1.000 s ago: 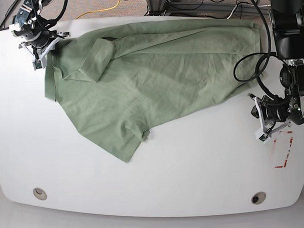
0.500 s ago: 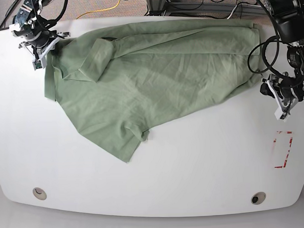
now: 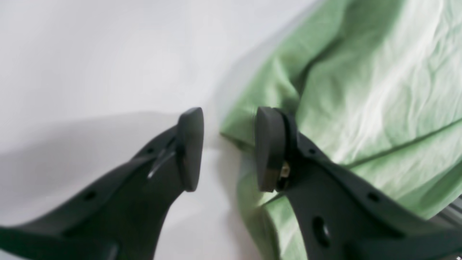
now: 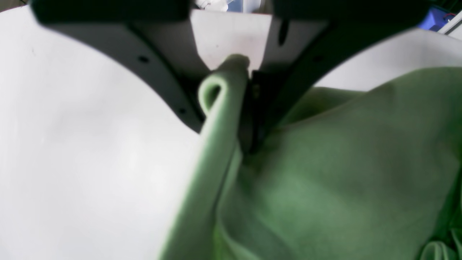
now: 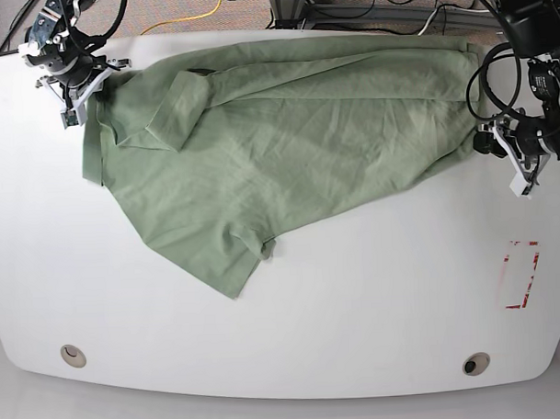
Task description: Layout the t-shirt on the table in an organized manner, then fold the t-shirt properly
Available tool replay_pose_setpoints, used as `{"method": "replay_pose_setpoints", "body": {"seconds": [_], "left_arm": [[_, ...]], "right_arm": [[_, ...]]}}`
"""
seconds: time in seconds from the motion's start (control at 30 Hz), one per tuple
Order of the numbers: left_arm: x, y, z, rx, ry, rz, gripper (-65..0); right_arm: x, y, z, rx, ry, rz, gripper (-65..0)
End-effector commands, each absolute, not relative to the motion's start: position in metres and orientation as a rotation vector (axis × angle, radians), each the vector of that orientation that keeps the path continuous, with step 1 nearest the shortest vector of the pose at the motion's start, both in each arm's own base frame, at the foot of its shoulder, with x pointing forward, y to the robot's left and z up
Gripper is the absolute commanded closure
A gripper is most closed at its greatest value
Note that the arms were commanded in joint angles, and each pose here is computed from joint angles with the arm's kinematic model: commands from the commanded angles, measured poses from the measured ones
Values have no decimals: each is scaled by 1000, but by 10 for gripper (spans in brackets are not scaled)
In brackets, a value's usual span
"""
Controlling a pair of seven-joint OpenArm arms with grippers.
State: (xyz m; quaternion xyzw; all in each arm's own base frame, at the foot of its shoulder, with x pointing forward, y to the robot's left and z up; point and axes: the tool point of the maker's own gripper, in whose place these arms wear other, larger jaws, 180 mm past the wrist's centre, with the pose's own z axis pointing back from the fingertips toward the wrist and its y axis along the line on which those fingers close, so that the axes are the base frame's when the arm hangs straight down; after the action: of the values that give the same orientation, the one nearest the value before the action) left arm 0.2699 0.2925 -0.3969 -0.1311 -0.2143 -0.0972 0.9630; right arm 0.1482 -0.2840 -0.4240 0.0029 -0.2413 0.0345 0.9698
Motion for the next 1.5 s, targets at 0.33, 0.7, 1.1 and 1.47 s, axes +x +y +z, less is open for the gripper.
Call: {"method": "replay_pose_setpoints", "body": {"seconds": [0.33, 0.7, 1.1, 1.47], "left_arm": [[269, 296, -398, -240, -451, -203, -228], [264, 291, -410, -214, -412, -206, -226], [264, 276, -415, -226, -388, -259, -25], [288, 278, -399, -191, -425, -298, 0]], "right_arm": [[150, -286, -423, -6, -476, 79, -13], [151, -286, -423, -6, -479, 79, -13], [151, -286, -423, -6, -479, 79, -13], [150, -288, -422, -9, -478, 74, -13]]}}
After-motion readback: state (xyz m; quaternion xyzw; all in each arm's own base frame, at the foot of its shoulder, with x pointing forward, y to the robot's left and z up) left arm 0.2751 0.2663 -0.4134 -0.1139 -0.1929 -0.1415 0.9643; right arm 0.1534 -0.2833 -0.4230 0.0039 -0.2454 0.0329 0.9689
